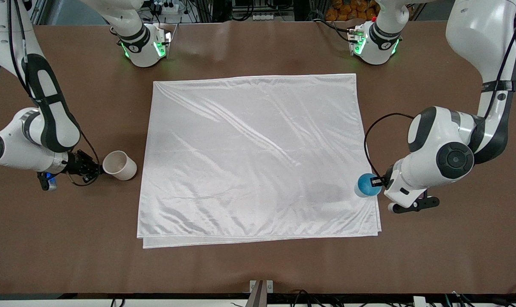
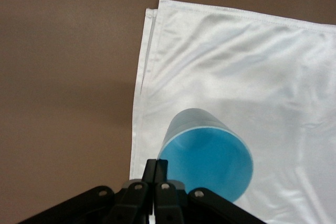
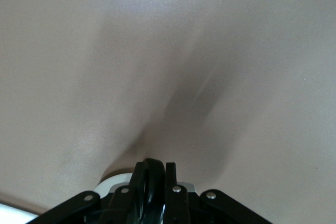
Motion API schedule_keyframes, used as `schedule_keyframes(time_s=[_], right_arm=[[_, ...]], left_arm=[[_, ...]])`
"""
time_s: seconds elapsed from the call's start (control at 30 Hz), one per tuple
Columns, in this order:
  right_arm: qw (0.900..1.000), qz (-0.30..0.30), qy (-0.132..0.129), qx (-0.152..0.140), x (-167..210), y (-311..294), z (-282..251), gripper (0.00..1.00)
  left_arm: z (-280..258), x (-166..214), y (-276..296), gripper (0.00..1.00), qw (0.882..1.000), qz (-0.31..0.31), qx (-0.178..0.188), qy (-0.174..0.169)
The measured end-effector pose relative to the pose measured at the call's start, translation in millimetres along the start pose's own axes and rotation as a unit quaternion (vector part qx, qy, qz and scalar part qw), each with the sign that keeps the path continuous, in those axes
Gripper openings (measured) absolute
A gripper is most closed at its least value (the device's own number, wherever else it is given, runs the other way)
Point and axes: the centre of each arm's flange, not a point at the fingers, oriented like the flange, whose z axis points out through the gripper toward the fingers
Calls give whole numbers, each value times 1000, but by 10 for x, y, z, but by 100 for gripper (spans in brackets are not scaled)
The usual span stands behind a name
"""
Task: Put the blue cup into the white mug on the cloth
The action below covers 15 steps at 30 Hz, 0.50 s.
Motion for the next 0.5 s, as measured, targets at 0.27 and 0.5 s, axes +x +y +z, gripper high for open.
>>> schedule_keyframes(time_s=[0.27, 0.5], right_arm=[[1000, -5, 7, 7, -113, -178, -116, 18], [1000, 12, 0, -2, -669, -569, -355, 18]], left_arm=[[1, -4, 10, 2, 1000, -1, 0, 0], [-1, -3, 6, 2, 1000, -2, 0, 0]])
